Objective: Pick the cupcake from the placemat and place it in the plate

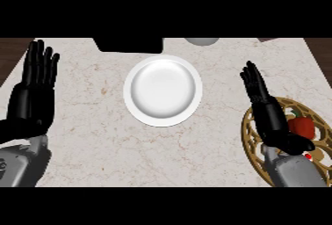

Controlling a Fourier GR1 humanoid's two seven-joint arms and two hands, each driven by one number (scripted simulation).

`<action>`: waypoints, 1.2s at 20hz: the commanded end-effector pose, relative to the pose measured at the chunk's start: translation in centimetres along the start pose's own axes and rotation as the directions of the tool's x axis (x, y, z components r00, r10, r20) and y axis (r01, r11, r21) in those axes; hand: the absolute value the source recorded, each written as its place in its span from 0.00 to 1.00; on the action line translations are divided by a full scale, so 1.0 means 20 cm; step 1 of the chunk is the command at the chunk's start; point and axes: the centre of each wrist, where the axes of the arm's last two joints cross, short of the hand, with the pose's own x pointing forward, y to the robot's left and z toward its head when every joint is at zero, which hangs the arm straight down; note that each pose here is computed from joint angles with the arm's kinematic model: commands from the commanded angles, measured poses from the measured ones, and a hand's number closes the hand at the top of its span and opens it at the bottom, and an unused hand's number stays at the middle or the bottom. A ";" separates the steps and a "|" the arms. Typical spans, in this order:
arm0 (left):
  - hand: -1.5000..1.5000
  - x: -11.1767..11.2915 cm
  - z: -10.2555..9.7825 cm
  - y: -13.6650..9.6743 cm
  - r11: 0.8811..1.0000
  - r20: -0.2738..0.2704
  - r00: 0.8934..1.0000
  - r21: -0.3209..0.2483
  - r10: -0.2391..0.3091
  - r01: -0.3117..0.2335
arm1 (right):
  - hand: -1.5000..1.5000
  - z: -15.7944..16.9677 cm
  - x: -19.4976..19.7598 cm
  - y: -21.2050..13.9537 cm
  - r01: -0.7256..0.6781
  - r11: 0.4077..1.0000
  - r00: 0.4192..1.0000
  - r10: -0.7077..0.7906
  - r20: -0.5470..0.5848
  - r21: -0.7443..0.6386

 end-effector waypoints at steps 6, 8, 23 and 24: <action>0.50 -0.23 0.14 0.12 0.967 -0.317 0.914 -0.133 -0.251 0.219 | 0.00 -0.01 0.24 0.02 0.296 0.883 0.948 -0.224 -0.227 0.364; 0.50 -0.25 0.19 0.07 0.979 -0.342 0.921 -0.143 -0.187 0.146 | 1.00 -0.12 0.37 -0.18 -0.501 0.725 0.865 0.438 0.244 0.473; 0.50 -0.30 0.09 -0.01 0.970 -0.394 0.892 -0.186 -0.220 0.157 | 0.00 0.41 0.23 -0.68 -0.475 0.803 0.880 0.432 0.198 0.359; 0.50 -0.25 0.10 -0.01 0.974 -0.384 0.902 -0.183 -0.195 0.132 | 0.00 0.38 0.32 -0.73 -0.474 0.806 0.881 0.432 0.193 0.354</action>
